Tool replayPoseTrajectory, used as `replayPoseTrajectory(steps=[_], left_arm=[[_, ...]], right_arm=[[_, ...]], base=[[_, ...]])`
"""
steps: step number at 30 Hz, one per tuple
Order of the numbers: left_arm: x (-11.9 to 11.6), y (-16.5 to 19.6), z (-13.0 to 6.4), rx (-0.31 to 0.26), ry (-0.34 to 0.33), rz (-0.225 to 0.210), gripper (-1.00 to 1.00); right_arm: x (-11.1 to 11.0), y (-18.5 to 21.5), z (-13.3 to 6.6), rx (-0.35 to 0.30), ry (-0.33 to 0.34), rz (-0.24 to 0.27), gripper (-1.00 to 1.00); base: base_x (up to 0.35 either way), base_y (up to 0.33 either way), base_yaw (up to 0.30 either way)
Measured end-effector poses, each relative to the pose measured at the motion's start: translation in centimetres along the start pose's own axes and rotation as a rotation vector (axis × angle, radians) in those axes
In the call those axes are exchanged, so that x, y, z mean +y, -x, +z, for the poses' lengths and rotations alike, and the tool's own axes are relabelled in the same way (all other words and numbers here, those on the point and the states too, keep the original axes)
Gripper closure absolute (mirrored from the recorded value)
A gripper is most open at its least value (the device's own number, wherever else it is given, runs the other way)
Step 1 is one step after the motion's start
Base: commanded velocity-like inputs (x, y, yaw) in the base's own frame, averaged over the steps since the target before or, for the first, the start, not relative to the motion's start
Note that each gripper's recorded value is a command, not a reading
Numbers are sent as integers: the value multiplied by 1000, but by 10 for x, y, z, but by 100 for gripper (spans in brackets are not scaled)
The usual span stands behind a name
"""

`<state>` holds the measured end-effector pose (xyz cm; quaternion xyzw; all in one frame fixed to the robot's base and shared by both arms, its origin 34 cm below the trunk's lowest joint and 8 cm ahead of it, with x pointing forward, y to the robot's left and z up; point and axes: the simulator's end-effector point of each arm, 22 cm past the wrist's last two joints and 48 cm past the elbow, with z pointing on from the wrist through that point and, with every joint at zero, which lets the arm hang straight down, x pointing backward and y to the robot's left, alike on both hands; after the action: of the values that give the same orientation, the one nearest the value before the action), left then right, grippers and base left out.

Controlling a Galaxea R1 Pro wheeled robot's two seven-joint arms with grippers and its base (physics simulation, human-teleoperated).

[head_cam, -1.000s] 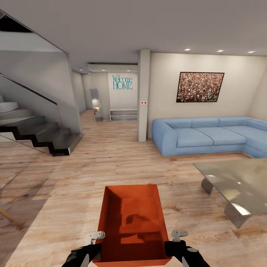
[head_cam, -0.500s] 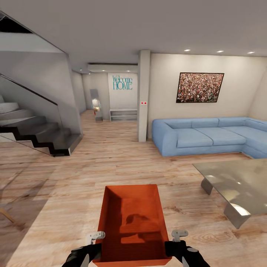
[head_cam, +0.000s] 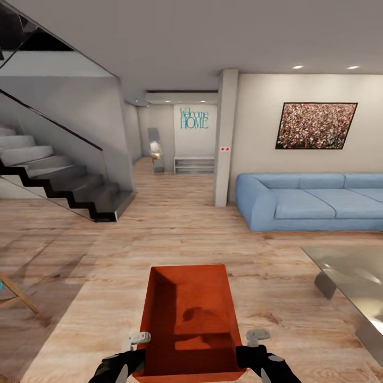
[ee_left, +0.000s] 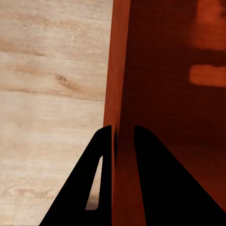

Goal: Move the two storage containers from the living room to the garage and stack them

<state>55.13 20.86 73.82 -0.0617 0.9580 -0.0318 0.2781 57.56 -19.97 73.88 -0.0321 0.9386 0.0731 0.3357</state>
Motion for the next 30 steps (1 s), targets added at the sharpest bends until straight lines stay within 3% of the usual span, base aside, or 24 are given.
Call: replayPoseTrajectory(steps=[30], left_arm=[[-1,0,0,-1,0,-1,100]], right_arm=[[0,0,0,-1,0,0,100]], base=[[327,0,9]])
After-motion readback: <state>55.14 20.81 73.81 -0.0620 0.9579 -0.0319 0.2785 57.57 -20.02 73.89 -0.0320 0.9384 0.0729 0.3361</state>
